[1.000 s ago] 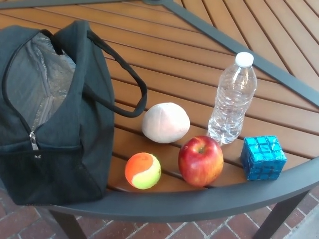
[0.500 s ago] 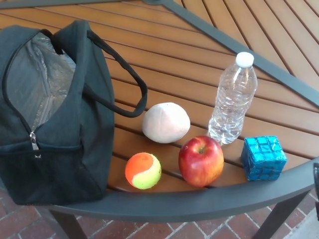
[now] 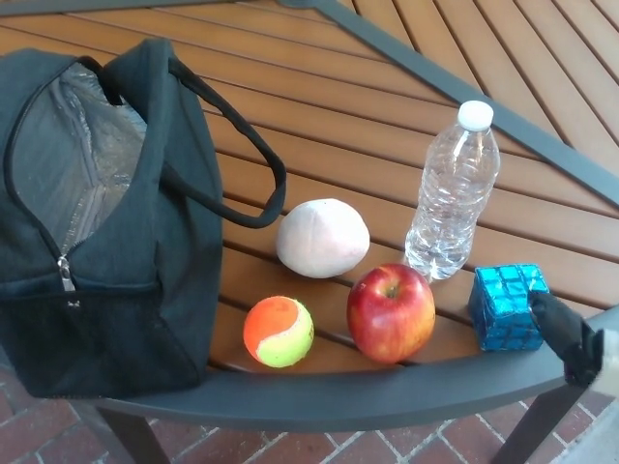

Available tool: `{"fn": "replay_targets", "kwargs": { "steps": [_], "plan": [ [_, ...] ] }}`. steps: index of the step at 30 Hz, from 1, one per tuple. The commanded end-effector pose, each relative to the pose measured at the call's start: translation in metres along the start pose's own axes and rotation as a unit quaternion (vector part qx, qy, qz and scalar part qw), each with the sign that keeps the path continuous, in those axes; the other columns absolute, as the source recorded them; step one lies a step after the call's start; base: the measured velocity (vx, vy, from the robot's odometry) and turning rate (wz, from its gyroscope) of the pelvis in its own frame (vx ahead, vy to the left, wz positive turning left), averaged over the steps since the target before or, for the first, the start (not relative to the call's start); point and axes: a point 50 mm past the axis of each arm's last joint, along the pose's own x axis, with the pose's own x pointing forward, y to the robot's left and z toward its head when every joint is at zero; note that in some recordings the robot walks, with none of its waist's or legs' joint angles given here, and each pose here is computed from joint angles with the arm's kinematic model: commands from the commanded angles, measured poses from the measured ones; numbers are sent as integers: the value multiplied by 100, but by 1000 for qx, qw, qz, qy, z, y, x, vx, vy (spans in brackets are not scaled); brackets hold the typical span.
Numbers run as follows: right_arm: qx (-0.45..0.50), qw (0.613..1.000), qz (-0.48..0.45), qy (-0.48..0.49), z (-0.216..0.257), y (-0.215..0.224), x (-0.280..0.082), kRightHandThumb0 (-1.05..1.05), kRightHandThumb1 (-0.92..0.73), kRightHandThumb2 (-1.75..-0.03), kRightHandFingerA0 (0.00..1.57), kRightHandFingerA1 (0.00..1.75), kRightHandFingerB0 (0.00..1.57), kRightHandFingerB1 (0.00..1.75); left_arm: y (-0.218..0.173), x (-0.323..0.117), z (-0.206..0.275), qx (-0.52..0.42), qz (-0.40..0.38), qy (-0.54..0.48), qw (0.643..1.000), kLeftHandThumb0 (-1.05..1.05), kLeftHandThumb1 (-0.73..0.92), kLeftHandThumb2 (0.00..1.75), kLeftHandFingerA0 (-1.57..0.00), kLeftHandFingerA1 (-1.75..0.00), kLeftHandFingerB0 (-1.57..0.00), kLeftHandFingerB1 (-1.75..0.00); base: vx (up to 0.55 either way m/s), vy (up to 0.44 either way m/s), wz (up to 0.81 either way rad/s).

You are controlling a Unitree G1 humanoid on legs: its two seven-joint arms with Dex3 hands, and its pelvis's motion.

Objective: Pick up a rubric cube, an apple, a tennis ball, a soft toy, a bottle from the table and put it into the lunch box one by one

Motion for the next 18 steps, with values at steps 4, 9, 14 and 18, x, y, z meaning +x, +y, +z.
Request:
{"fn": "replay_targets", "kwargs": {
  "steps": [4, 9, 14, 18],
  "plan": [
    [-157, 956, 116, 218, -55, 4, 34, -77, -46, -84, 3, 48, 10, 47, 11, -1, 7, -5, 7, -48, 999, -4, 60, 93, -97, -96, -96, -80, 0, 0, 0],
    [-153, 952, 108, 244, -67, 6, 39, -80, -48, -83, 2, 53, 12, 46, 11, -1, 6, 0, 7, -44, 999, -2, 59, 89, -98, -98, -98, -80, 0, 0, 0],
    [-147, 940, 96, 294, -83, 10, 44, -72, -44, -83, 1, 55, 12, 49, 10, -2, 2, 0, 5, -40, 999, -2, 60, 90, -98, -97, -95, -81, 0, 0, 0],
    [-142, 932, 88, 322, -95, 15, 49, -70, -43, -81, 5, 60, 17, 50, 10, -2, 3, -6, 7, -41, 999, -3, 59, 91, -102, -97, -98, -81, 0, 0, 0]
  ]
}}
